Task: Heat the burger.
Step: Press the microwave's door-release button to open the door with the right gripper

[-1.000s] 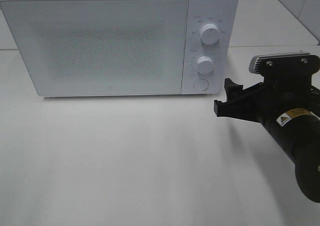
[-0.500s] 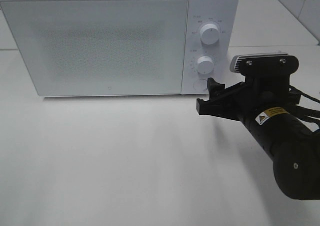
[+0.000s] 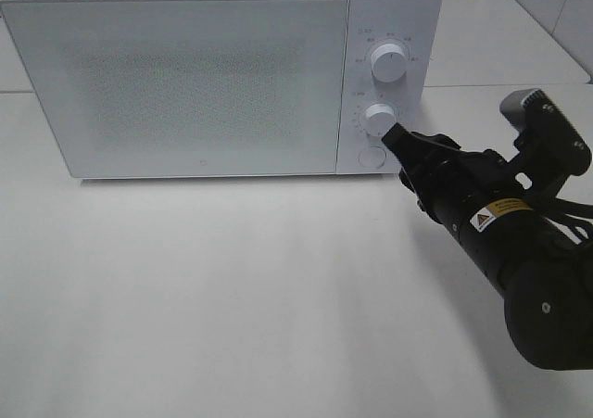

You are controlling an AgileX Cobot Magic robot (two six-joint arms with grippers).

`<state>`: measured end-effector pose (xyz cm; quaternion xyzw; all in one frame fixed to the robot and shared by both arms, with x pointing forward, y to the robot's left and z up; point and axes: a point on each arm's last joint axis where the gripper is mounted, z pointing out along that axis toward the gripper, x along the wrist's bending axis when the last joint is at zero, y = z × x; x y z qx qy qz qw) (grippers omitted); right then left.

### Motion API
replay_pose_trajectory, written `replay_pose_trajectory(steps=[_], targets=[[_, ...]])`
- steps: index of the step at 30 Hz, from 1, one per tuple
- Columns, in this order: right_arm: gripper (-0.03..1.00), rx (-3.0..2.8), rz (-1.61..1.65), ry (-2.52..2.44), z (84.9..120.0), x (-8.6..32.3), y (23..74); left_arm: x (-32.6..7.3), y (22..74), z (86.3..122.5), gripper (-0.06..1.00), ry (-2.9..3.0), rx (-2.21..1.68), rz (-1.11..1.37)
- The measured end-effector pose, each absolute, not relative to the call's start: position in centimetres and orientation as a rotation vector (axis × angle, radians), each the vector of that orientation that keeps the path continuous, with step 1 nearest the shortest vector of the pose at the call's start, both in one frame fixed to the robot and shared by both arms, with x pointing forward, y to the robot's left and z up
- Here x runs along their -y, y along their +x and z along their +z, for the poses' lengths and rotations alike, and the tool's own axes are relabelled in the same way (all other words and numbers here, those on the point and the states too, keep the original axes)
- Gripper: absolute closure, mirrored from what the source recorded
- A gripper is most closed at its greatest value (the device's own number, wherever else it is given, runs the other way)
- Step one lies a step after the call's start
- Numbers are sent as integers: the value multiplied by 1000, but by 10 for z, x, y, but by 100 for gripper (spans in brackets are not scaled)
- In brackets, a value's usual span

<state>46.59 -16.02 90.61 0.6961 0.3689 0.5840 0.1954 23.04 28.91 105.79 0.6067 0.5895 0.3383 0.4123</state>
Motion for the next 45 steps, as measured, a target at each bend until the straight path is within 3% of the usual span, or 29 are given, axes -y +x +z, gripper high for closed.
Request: replay_pose_trajectory(steps=[8, 13, 16, 29, 45], targets=[[76, -747, 1854, 2248, 907, 156, 465, -289, 230, 1058, -5, 1526, -1483, 851], [92, -594, 1875, 2376, 904, 157, 465, -289, 230, 1058, -5, 1526, -1483, 851], [97, -500, 1832, 2473, 900, 159, 464, -289, 230, 1058, -5, 1526, -1483, 851], [97, -320, 1772, 2616, 899, 151, 474, -289, 230, 1058, -5, 1526, -1483, 851], [97, -184, 1709, 2666, 872, 136, 512, -289, 230, 1058, -5, 1526, -1483, 851]])
